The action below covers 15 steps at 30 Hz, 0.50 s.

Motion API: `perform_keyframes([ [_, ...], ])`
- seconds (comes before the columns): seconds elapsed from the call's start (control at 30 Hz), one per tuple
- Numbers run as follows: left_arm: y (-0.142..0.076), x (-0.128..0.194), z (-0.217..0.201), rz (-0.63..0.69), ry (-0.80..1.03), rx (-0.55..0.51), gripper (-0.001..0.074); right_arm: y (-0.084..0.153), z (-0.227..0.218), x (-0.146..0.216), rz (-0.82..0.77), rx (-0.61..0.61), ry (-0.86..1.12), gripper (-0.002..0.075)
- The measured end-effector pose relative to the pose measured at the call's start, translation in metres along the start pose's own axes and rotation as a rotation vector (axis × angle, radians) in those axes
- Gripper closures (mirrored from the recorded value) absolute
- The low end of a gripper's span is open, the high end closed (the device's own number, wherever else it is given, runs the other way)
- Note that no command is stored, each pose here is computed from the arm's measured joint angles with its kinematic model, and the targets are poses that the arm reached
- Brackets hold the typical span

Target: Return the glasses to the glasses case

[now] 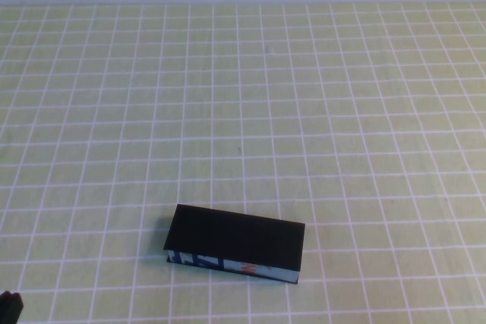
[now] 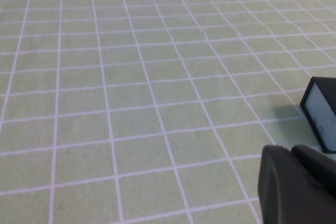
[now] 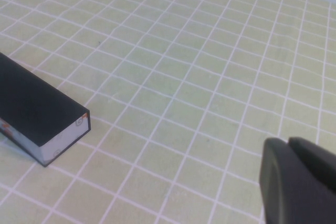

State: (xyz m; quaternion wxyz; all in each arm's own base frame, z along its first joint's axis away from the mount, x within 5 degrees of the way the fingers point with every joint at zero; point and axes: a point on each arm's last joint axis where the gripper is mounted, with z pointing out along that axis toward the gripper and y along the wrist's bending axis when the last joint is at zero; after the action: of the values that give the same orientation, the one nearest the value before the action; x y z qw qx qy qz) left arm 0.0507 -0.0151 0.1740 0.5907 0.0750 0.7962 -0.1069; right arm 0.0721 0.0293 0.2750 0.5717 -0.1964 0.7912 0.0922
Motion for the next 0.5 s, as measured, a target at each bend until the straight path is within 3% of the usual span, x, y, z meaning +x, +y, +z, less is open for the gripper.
perform_keyframes([
  [0.27,0.000,0.000,0.000,0.000,0.000,0.000,0.0738,-0.003,0.000,0.000,0.019,0.032,0.001,0.0743],
  [0.5,0.000,0.000,0.000,0.000,0.000,0.000,0.0738,-0.019,-0.014,0.002,0.116,0.253,-0.046,0.0743],
])
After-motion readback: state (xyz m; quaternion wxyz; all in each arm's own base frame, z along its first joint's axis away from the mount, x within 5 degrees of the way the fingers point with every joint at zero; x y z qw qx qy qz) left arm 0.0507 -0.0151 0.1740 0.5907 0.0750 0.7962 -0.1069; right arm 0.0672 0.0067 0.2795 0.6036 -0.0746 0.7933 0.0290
